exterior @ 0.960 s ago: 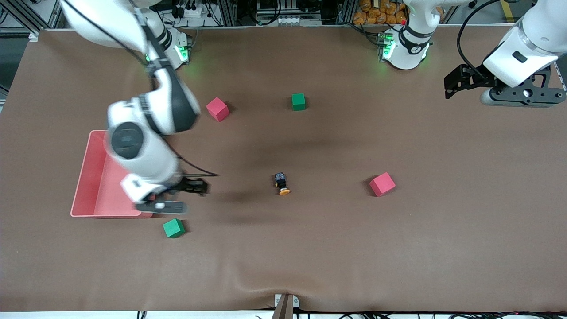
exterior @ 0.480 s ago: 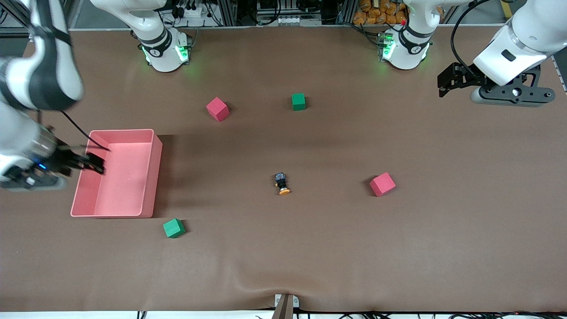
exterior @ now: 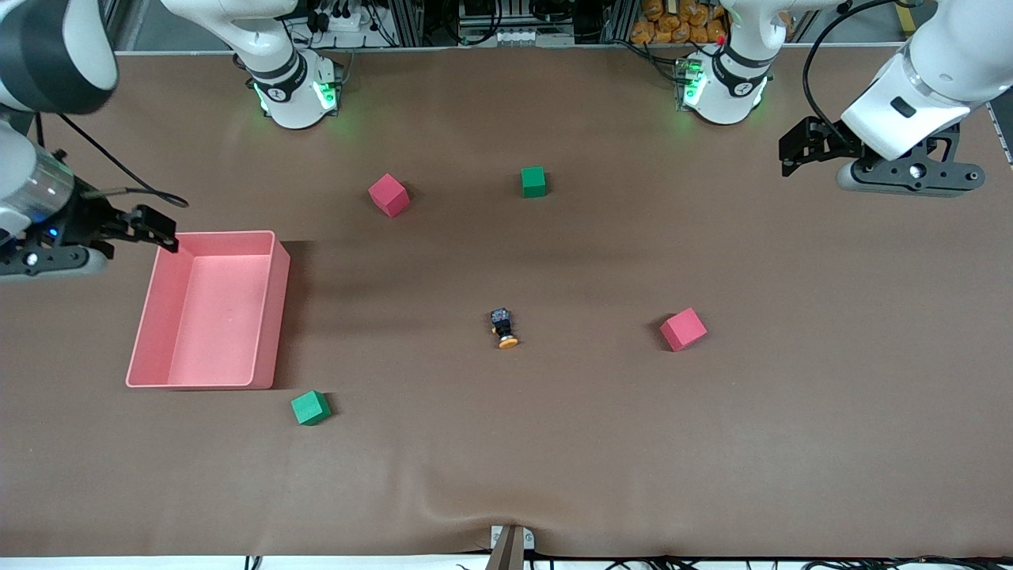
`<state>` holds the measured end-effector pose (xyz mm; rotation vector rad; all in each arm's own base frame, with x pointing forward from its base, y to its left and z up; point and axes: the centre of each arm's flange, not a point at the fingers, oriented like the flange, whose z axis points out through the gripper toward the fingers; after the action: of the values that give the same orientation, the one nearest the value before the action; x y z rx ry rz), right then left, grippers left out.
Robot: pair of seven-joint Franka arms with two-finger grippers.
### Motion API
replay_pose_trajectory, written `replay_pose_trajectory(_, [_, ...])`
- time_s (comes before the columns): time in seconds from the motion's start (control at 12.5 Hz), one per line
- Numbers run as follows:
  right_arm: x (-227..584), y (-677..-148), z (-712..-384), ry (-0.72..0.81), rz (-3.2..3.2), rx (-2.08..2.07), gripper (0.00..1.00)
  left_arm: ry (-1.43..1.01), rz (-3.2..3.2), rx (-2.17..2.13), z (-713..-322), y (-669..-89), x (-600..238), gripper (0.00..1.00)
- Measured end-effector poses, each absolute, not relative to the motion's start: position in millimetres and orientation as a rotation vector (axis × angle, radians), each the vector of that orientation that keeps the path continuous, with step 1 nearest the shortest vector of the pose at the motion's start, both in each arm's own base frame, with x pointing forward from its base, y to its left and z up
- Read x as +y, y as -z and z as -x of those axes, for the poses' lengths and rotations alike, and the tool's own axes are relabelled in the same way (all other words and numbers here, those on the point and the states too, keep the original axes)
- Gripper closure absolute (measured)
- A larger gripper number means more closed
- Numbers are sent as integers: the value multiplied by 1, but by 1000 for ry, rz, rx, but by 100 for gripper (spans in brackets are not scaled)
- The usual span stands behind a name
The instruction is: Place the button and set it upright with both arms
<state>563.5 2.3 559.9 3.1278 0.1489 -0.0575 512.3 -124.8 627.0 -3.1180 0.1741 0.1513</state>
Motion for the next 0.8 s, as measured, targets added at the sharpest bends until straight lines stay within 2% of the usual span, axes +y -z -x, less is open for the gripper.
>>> replay_pose_trajectory(0.4, [-41, -596, -544, 108, -3135, 18, 0, -159, 3114, 202, -511, -625, -134, 0])
replay_pose_trajectory(0.8, [-27, -622, -526, 189, -3130, -72, 0, -156, 3113, 217, -510, -625, -139, 0])
